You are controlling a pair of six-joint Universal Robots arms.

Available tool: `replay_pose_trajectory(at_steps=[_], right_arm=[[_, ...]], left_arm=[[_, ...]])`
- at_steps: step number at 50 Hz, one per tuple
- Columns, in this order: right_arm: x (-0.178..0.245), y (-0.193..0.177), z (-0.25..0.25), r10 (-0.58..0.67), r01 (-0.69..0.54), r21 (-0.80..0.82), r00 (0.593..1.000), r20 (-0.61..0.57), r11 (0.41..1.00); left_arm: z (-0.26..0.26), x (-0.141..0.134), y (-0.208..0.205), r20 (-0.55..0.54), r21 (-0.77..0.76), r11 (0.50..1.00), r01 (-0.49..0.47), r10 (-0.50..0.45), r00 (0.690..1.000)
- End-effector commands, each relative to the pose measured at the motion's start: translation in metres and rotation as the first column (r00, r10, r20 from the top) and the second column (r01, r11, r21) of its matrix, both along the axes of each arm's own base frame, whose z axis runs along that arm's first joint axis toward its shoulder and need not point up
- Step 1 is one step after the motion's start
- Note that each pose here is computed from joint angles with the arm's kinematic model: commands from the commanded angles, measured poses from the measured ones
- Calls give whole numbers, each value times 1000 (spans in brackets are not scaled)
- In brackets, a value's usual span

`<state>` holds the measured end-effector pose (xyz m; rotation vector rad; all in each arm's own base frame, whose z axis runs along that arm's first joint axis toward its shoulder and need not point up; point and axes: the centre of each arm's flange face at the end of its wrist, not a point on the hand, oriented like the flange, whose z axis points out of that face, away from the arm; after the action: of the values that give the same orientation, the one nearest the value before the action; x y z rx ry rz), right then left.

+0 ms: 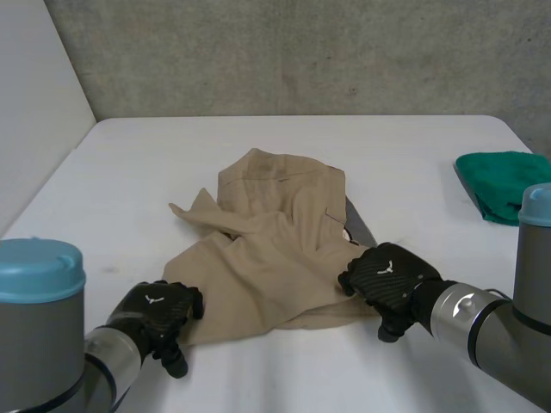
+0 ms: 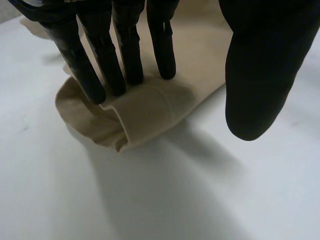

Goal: Fold the laundry.

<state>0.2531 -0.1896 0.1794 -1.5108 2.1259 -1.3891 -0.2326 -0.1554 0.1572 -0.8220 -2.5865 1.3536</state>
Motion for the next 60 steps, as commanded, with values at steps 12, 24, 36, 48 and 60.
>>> replay_pose_trajectory(at_steps=[12,24,36,48,60], right_arm=[[-14,12,8,-9,10,36,999,-34,999],[-14,0,-4,-13,13,-12,999,-40,1000],[0,-30,-34,-18,19,-67,1000,3,998],[7,-51,-44,-20,22,-117,1000,19,993],[12,-65,-52,-22,24,-133,1000,19,991]], left_arm=[[-15,-8,-37,125,-187,982,5,18,992],[-18,-15,-58,158,-263,965,3,40,987],[-12,-21,-68,139,-294,956,3,40,989],[-13,-22,-71,139,-289,957,2,40,989],[9,-14,-49,128,-289,957,20,17,992]])
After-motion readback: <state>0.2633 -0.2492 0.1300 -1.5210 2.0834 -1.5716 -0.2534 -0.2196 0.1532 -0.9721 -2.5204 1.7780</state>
